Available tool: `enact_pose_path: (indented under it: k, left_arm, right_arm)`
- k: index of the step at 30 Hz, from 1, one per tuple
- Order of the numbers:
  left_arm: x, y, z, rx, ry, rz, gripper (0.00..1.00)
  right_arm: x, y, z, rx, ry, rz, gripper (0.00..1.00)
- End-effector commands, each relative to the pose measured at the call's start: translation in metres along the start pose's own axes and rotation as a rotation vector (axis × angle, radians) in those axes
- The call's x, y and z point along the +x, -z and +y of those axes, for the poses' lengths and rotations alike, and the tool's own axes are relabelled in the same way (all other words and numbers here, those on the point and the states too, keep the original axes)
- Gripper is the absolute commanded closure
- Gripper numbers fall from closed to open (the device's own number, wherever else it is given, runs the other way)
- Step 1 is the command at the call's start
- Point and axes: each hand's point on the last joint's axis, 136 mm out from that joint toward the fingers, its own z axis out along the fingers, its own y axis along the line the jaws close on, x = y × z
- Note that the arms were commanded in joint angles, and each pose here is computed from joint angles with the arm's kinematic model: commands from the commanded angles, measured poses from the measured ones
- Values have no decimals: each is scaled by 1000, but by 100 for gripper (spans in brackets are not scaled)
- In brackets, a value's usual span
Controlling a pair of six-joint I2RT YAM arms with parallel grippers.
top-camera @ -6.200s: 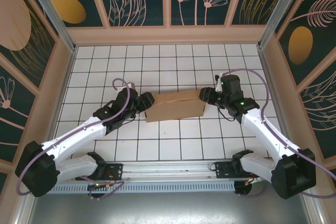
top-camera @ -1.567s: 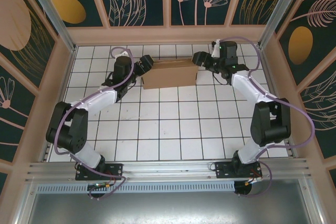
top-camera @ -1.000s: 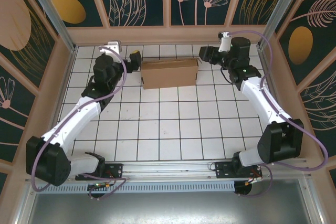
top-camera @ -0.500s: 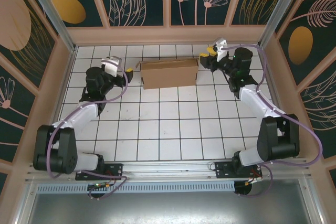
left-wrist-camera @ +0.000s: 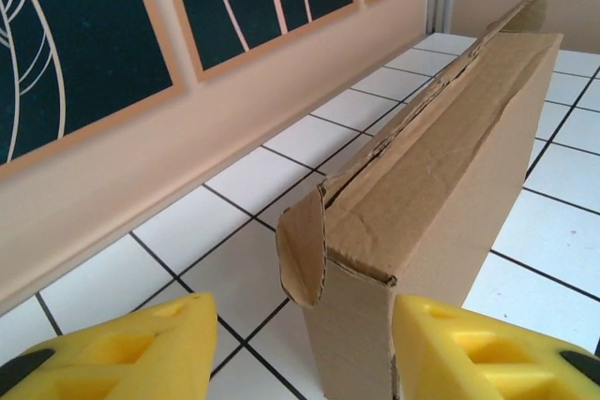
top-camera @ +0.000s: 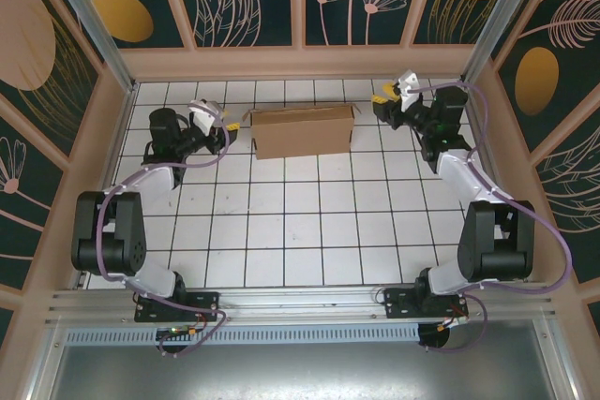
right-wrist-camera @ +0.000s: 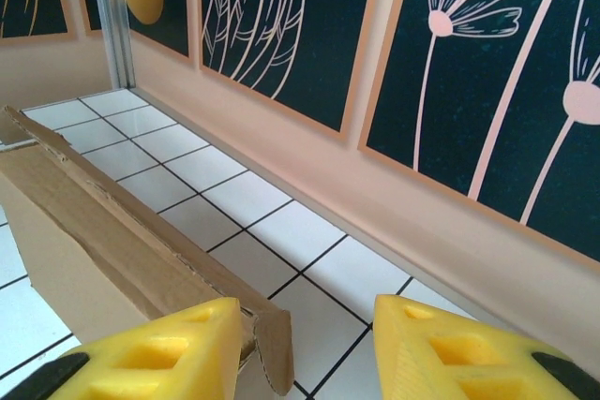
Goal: Fold the paper box
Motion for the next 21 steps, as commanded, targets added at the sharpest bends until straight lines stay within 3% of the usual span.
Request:
enact_pose_path:
  k: [1, 19, 21]
  left_arm:
    - [-3, -8, 1, 48, -41, 3, 49]
    - [-3, -41, -8, 130, -38, 73, 56]
    - [10, -48, -8, 131, -15, 97, 58]
  right_arm:
    - [13, 2, 7, -26, -8, 17, 58]
    - [25, -6, 3, -10, -60, 35, 60]
    - [27, -8, 4, -14, -63, 37, 60]
